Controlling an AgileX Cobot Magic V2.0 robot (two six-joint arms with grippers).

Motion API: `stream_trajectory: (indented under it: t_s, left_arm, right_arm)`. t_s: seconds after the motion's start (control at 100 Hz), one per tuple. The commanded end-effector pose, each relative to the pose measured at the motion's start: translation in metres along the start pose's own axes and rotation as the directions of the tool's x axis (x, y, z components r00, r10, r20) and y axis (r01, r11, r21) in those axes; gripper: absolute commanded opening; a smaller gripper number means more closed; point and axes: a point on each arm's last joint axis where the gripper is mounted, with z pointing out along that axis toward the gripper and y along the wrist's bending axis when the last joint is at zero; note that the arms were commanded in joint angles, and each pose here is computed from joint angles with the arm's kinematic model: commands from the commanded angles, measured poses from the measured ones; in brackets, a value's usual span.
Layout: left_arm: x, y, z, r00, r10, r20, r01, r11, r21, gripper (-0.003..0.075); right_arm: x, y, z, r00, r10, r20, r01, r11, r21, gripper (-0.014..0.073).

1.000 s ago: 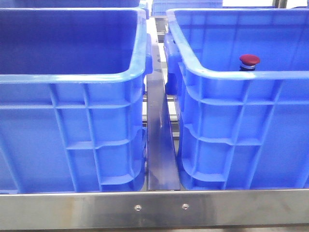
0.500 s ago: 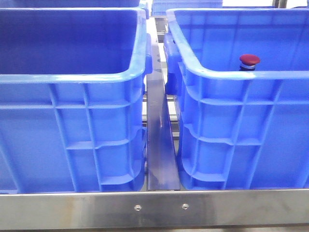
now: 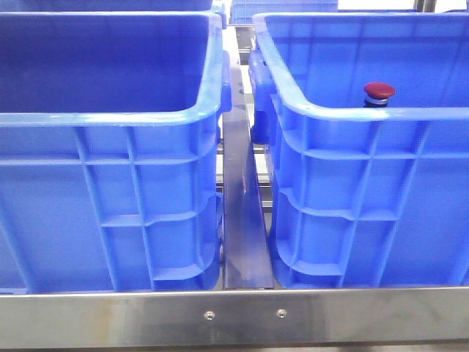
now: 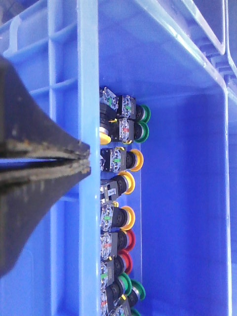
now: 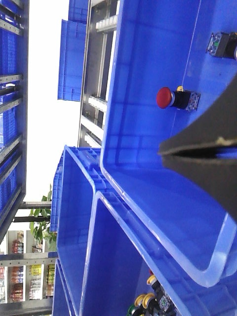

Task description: Pick red and yellow buttons and place in box

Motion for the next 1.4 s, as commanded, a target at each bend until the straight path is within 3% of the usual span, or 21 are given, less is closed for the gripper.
stream_trajectory:
  t_s: [0.0,0.5,0.62,0.79,0.94,1.2,1.3,1.39]
  left_arm:
    - [-0.001,0.0,-0.001,0.996,-0.014,0.086,0.014,1.0,0.003,-0.002]
    - [-0.001,0.0,-0.001,0.996,-0.014,0.086,0.014,1.0,0.003,-0.002]
    - [-0.001,0.0,-0.001,0.996,-0.014,0.086,0.014,1.0,0.003,-0.002]
    - [-0.001,0.0,-0.001,0.996,-0.014,0.086,0.014,1.0,0.003,-0.002]
    - [-0.001,0.0,-0.001,0.996,-0.014,0.086,0.014,1.0,0.003,-0.002]
    - [-0.001,0.0,-0.001,0.996,-0.014,0.086,0.014,1.0,0.003,-0.002]
    - [-0.001,0.0,-0.001,0.996,-0.014,0.086,0.014,1.0,0.003,-0.002]
    - [-0.001,0.0,-0.001,0.996,-0.014,0.086,0.014,1.0,0.003,-0.002]
  right_arm:
    - [-0.01,-0.003,0.0,0.999,0.014,0.038,-0.015,0.999,0.037,-0.0094]
    - [-0.01,-0.004,0.0,0.999,0.015,0.04,-0.017,0.999,0.046,-0.0094]
    - [-0.012,-0.011,0.0,0.997,0.004,0.072,-0.013,0.992,0.122,-0.0094]
    - [-0.016,-0.023,-0.003,0.988,-0.124,0.09,0.096,0.959,0.267,-0.0094]
    - [-0.019,-0.029,-0.005,0.983,-0.113,0.147,0.054,0.932,0.358,-0.0094]
    - [0.036,-0.034,0.0,0.999,-0.026,0.029,0.013,0.921,0.389,-0.0094]
    - [0.061,-0.035,-0.002,0.999,0.015,0.046,-0.032,0.919,0.393,-0.0094]
    - [0.065,-0.033,-0.005,1.0,0.013,-0.006,-0.01,0.921,0.389,-0.0094]
